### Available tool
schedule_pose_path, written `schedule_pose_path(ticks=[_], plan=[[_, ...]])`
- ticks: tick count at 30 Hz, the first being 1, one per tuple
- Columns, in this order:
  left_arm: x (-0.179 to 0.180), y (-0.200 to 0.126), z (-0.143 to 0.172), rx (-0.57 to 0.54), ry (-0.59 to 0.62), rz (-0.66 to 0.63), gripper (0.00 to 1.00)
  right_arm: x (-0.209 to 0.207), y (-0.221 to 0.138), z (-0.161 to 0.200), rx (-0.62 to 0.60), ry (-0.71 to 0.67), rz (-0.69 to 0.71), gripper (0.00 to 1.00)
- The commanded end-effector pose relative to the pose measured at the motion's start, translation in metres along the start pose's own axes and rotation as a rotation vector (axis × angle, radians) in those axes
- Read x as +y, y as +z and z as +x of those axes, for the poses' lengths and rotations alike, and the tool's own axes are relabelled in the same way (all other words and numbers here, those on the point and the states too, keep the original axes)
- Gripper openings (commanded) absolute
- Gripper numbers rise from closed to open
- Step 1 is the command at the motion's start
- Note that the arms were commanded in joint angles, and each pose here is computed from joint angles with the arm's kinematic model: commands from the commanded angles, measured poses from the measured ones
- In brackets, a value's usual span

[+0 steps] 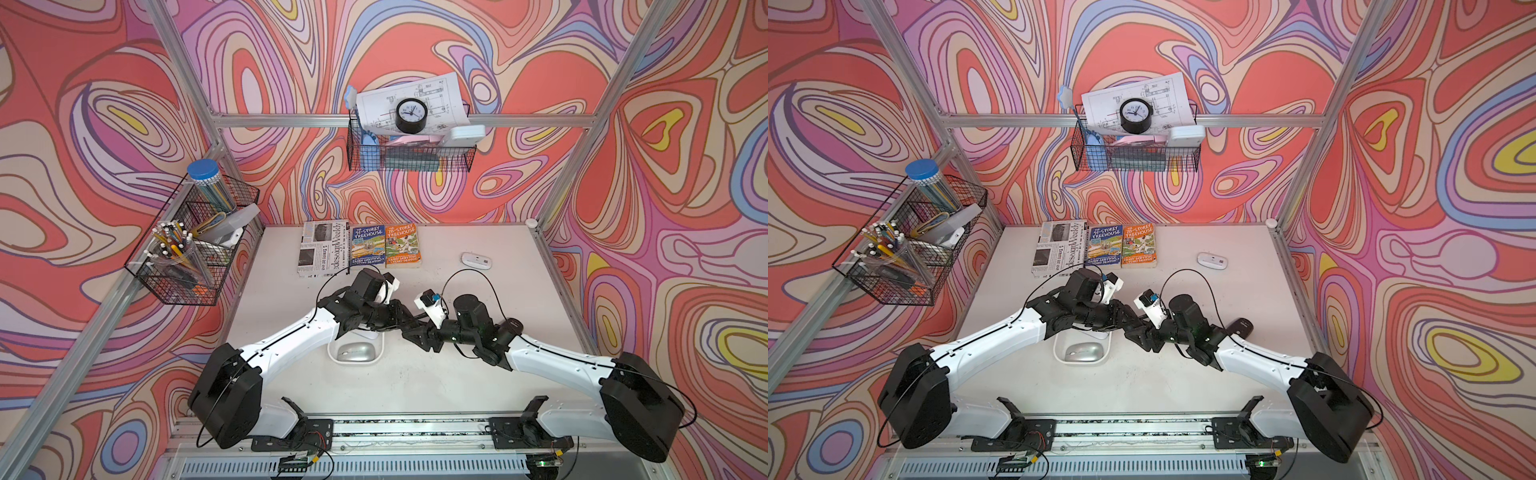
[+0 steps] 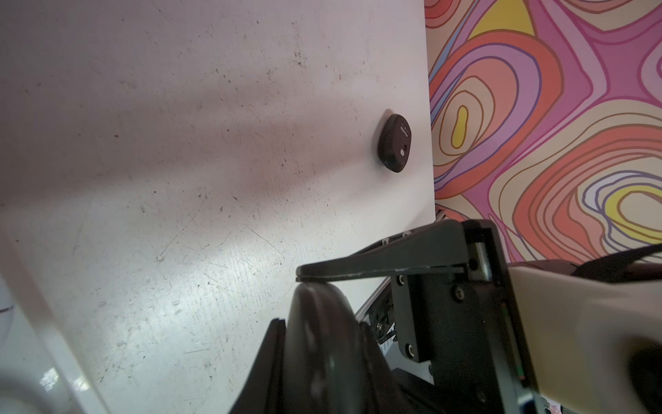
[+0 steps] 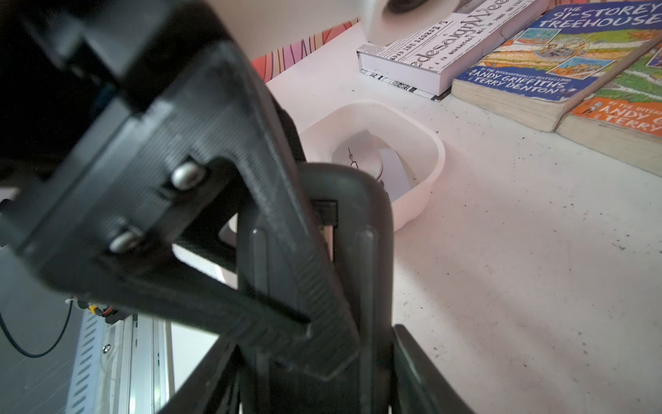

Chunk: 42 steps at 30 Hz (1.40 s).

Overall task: Put the mouse in the storage box
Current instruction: Pick up the mouse from the center of the board, then place the mouse in the storage box.

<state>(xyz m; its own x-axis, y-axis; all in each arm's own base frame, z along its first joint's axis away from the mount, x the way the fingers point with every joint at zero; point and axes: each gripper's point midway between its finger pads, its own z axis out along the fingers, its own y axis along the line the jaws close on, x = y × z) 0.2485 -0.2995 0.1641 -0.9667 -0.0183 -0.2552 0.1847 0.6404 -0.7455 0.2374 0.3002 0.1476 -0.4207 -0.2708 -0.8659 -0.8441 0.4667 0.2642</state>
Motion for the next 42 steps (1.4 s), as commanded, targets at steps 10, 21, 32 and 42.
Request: schedule_pose_path(ticks=[10,21,32,42], plan=[[0.028,-0.054,-0.027,-0.147,0.189,-0.369,0.0,-0.012,-0.003,-0.002,-0.03,-0.006,0.085,0.92],[0.113,-0.128,-0.036,-0.338,0.341,-0.915,0.0,-0.04,-0.016,0.005,-0.081,-0.004,0.263,0.97],[0.154,-0.088,-0.042,-0.282,0.367,-1.013,0.0,-0.041,-0.014,0.009,-0.072,0.002,0.265,0.97],[0.184,-0.069,-0.036,-0.224,0.371,-1.091,0.0,-0.052,-0.02,0.006,-0.093,0.026,0.335,0.98]])
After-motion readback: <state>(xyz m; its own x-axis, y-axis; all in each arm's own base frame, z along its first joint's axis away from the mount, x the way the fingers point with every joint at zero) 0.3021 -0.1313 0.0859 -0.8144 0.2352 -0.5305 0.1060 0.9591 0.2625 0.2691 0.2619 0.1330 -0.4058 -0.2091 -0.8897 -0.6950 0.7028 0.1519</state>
